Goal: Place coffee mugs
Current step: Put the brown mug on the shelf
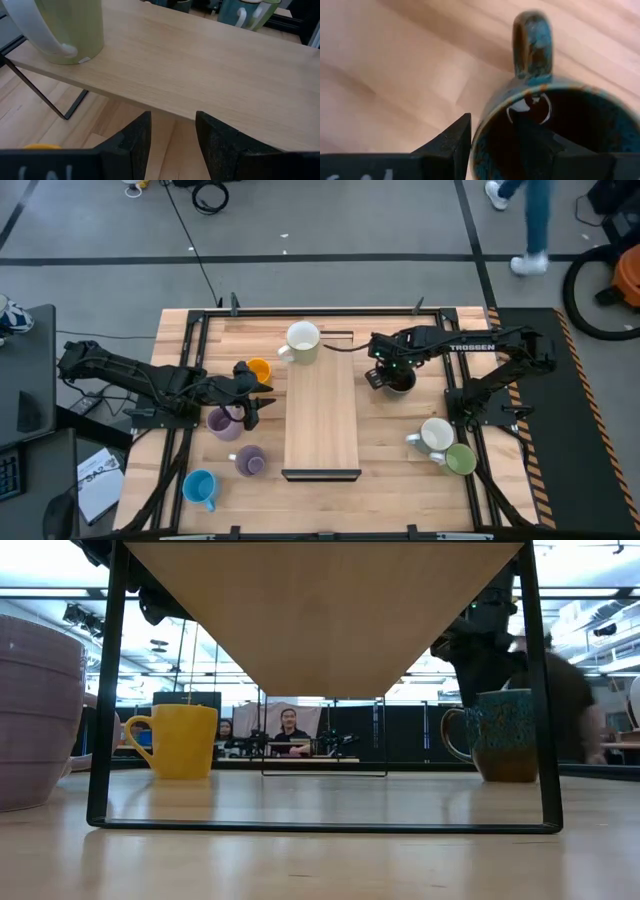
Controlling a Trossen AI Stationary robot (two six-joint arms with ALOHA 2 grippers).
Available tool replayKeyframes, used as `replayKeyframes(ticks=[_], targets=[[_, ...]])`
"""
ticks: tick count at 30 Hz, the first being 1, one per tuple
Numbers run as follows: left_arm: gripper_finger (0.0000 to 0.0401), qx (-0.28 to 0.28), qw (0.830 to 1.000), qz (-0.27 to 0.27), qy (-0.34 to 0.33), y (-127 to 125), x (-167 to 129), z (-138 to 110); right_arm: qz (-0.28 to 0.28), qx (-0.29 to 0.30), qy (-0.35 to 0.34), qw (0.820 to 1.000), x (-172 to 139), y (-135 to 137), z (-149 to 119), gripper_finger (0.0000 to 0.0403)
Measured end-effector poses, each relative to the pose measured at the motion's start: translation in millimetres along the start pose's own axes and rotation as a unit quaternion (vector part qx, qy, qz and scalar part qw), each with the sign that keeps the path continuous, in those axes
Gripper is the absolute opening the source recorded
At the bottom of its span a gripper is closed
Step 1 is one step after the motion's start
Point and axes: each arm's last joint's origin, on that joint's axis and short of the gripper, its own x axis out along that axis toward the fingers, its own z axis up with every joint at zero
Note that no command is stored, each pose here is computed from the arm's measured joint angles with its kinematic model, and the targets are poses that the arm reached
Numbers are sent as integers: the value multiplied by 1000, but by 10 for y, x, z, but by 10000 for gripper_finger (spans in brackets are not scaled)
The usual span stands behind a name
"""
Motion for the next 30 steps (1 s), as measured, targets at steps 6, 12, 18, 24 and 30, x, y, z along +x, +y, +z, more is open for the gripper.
replayKeyframes(ticks=[6,12,18,24,30], targets=[[160,0,1000,0,0,0,0,0,2,-47,43,998,-1,-11,-70,152],[160,0,1000,0,0,0,0,0,-7,-125,76,989,-5,-21,-154,151],[160,0,1000,0,0,0,0,0,-23,-134,83,987,-8,-30,-189,151],[160,0,1000,0,0,0,0,0,-25,-60,74,995,-6,-22,-177,151],[160,0,1000,0,0,0,0,0,-3,-10,49,999,1,26,-128,151]])
